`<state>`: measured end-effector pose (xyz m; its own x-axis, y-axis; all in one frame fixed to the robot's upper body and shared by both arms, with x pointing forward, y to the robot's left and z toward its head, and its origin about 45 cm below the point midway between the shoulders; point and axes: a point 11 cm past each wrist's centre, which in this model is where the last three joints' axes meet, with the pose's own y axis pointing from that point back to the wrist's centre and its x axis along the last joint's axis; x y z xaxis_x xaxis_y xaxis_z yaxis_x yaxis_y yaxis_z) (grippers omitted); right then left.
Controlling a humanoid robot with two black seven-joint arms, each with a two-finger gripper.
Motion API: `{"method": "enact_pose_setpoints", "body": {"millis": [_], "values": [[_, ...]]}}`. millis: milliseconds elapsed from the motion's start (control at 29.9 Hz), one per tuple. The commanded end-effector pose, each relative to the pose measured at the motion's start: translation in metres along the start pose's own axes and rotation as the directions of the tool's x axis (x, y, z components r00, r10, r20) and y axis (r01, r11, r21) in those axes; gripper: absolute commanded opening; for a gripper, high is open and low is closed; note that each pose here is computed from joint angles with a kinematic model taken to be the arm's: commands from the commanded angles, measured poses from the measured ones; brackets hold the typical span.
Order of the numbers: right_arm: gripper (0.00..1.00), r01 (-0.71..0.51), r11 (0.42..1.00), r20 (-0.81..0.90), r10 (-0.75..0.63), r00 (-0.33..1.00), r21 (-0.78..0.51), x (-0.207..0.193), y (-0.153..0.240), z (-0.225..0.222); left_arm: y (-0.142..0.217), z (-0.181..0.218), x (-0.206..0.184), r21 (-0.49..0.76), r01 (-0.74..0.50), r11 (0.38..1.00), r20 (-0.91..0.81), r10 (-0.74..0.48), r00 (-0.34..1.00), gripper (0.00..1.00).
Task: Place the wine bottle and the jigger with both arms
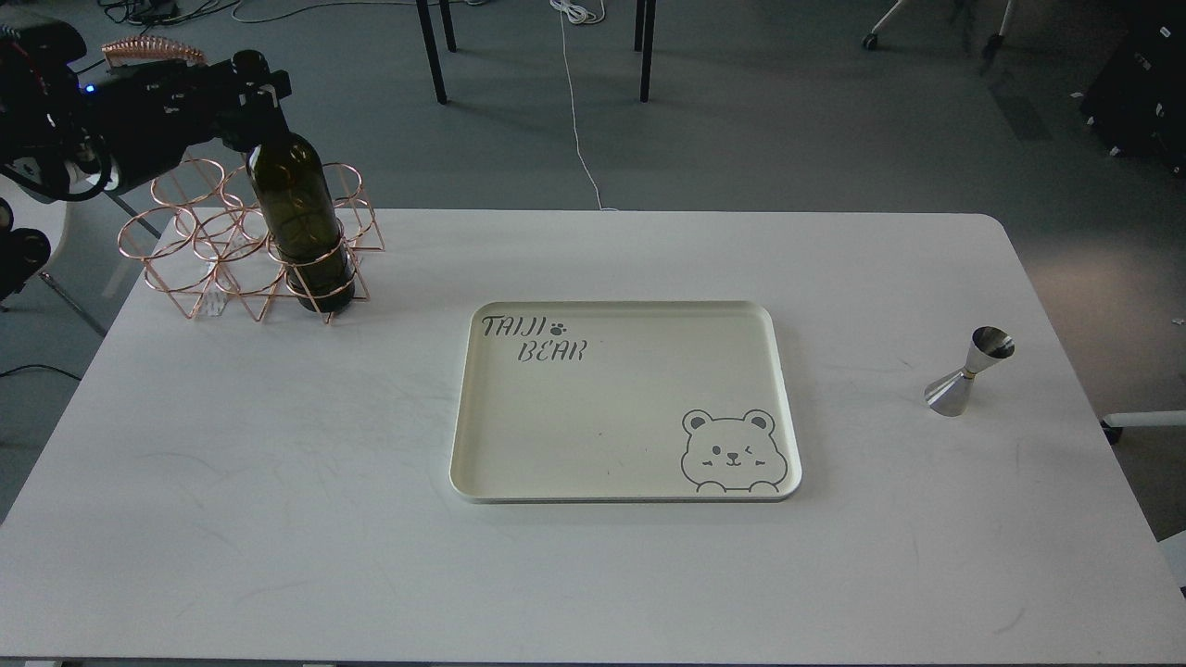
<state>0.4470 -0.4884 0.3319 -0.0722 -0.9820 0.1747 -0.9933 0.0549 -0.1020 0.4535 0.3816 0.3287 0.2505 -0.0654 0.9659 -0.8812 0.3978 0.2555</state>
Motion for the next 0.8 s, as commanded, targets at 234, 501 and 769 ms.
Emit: {"method": "enact_pose_setpoints", "body": {"millis": [234,501,769], "values": [[0.97,-0.002,1.000,0.001,0.002,1.000,0.000,0.001,0.001,0.000,0.004,-0.007,0.020,0.023,-0.135,0.991,-0.231,0.136,0.963,0.96],[0.99,-0.034,0.999,0.002,0.034,0.999,0.007,0.009,0.000,-0.003,0.034,-0.049,0.058,0.233,-0.371,0.899,-0.694,0.421,0.584,0.98],[0.99,-0.160,0.987,0.102,0.162,0.981,-0.025,0.039,0.014,0.020,0.046,-0.067,0.059,0.339,-0.412,0.846,-0.875,0.445,0.193,0.98]]}}
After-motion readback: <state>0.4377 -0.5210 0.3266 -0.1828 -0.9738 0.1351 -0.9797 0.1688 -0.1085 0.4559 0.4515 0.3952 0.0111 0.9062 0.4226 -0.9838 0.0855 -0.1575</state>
